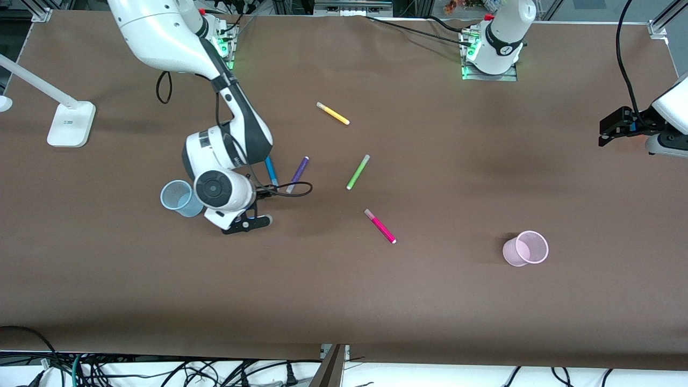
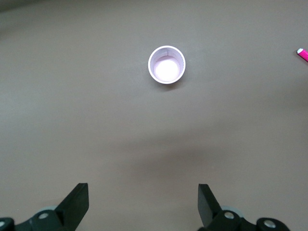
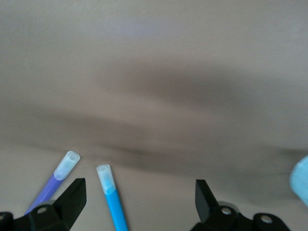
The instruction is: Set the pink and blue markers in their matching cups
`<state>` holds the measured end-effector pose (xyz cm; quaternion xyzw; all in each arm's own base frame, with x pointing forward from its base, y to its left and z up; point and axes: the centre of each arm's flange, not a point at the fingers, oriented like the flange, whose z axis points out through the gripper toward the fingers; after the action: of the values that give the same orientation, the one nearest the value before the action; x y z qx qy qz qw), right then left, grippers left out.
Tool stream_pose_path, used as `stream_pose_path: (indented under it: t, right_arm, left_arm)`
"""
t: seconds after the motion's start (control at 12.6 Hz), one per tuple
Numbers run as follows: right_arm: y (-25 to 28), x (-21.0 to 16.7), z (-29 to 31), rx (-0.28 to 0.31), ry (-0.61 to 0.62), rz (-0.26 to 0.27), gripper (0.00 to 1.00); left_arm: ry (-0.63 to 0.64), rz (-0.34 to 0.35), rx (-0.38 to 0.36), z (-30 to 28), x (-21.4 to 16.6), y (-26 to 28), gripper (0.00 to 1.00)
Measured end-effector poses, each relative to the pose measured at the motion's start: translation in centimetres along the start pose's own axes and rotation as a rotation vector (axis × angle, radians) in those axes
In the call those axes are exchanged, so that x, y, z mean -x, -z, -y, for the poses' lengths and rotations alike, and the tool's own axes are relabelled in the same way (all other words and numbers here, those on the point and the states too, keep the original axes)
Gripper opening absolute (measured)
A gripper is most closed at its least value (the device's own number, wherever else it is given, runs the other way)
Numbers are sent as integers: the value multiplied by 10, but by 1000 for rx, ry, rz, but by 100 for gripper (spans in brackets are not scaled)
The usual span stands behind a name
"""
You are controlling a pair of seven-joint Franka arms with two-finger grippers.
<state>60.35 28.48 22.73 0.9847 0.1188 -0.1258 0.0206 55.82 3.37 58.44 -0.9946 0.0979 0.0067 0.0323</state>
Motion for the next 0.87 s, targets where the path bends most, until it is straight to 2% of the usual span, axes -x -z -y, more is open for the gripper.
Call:
stream_pose_path:
  t: [0.48,0.72,0.87]
  right_arm:
    - [-48,14,36,31,53,56,100]
    - [-65,20,34,36,51,66,100]
    - [-70,22,33,37,50,68,96]
  left_arm:
    - [0,0,0,0,0,0,100]
    - [-3,-2,0,-2,-1,1,100]
    - [-3,-3,-1,-2,-1,2,100]
